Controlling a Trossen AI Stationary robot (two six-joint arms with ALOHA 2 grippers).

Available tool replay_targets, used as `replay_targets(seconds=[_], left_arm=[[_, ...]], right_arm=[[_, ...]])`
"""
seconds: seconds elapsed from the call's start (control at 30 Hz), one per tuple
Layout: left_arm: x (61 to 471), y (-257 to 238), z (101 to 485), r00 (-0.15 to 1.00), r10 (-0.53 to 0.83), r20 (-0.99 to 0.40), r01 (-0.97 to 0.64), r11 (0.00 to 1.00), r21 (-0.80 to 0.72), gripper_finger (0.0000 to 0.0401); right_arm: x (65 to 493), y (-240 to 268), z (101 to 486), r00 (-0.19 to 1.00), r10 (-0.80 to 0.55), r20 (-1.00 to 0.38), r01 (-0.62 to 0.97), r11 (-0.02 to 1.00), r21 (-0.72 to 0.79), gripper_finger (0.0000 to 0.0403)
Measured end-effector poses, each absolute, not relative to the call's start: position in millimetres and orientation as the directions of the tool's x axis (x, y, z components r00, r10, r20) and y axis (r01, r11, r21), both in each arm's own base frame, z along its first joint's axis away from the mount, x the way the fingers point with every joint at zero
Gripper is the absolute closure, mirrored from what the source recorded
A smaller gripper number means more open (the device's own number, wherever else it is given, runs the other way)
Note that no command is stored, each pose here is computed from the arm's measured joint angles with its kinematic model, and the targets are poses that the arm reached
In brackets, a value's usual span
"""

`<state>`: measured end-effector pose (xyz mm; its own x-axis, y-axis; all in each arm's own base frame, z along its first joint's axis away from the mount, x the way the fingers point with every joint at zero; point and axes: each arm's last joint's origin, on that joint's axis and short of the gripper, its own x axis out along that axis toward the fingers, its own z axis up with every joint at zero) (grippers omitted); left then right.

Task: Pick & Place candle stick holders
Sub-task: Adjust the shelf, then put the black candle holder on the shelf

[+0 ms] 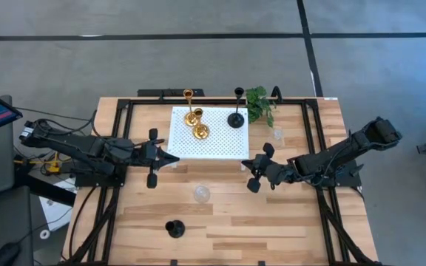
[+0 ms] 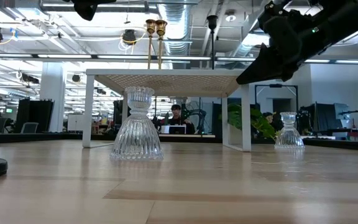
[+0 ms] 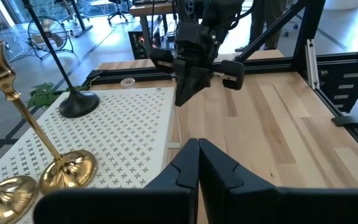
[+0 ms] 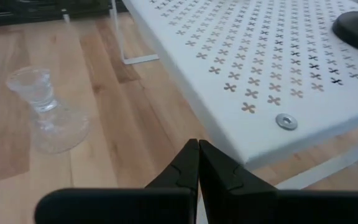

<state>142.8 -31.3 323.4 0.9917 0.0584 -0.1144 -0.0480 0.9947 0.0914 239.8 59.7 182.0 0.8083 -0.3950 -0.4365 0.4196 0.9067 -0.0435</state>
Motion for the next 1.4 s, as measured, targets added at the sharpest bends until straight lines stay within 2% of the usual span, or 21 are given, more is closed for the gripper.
replay_targets(seconds=[0.57,0.83,1.1,1.4], left_arm=[[142.9,-31.3,324.0,0.992,0.058,-0.109,-0.049,0.995,0.086,0.0397],[138.2,-30.5,326.7,0.995,0.053,-0.089,-0.046,0.995,0.083,0.0397],[122.3,-38.9,328.5,0.996,-0.044,-0.076,0.05,0.996,0.075,0.0398],[110.0,-53.2,309.4,0.981,-0.173,-0.091,0.181,0.98,0.082,0.0396]], right_arm=[[240.6,55.5,181.7,0.8,-0.407,-0.44,0.428,0.902,-0.056,0.0403],[230.1,75.7,194.7,0.874,-0.169,-0.456,0.206,0.978,0.032,0.0403],[214.6,83.8,208.3,0.89,-0.116,-0.442,0.147,0.988,0.036,0.0403],[214.9,84.5,208.4,0.891,-0.116,-0.438,0.136,0.991,0.014,0.0403]])
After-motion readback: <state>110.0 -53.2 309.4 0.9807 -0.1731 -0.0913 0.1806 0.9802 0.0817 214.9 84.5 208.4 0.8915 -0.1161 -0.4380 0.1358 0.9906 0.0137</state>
